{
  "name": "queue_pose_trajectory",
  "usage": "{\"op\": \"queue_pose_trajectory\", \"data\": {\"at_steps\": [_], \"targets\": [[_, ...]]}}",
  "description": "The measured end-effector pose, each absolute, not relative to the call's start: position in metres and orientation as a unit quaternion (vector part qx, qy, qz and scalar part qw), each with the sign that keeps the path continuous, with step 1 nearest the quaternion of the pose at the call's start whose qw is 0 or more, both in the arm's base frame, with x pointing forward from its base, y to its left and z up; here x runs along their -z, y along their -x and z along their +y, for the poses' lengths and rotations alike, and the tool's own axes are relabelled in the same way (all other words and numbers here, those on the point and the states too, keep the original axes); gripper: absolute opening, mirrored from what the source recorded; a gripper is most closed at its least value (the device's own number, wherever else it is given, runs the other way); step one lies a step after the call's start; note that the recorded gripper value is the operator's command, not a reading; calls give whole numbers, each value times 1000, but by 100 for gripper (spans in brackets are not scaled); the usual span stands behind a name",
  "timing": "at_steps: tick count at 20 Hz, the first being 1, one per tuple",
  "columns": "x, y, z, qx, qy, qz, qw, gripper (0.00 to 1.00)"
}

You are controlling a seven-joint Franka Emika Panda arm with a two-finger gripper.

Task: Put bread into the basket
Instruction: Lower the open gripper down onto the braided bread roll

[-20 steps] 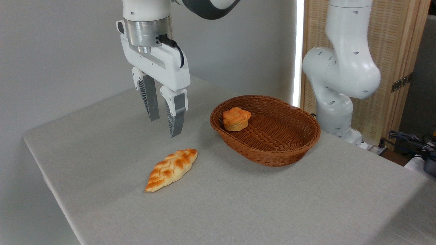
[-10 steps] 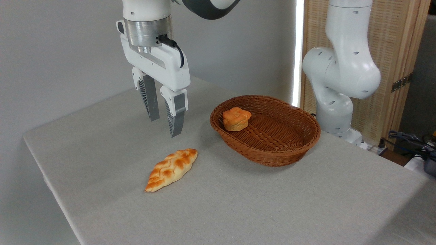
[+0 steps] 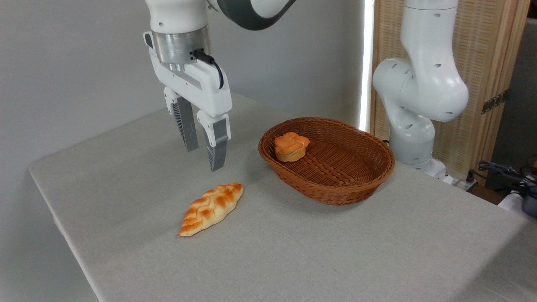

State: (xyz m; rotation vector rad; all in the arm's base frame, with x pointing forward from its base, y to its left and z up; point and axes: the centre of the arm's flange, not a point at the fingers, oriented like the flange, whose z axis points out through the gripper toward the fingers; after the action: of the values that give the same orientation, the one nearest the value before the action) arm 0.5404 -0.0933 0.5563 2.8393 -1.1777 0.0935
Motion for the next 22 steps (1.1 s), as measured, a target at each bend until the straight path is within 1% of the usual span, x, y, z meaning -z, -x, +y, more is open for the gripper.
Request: {"op": "queue_pose_trajectory", "data": {"at_steps": [2, 5, 6, 7, 8, 10, 13, 17, 22], "targets": [[-541, -542, -94, -21, -923, -382, 35, 100], [-507, -544, -93, -13, -924, -380, 36, 100], [-498, -544, -94, -12, -925, -378, 38, 100], [-491, -544, -95, -10, -926, -375, 45, 100], [-485, -544, -96, -8, -927, -372, 53, 100], [-474, -547, -97, -4, -928, -368, 62, 100], [-457, -553, -101, 1, -928, -368, 64, 100], [-436, -559, -115, 6, -924, -377, 65, 100], [-424, -562, -125, 6, -922, -382, 64, 100]]}}
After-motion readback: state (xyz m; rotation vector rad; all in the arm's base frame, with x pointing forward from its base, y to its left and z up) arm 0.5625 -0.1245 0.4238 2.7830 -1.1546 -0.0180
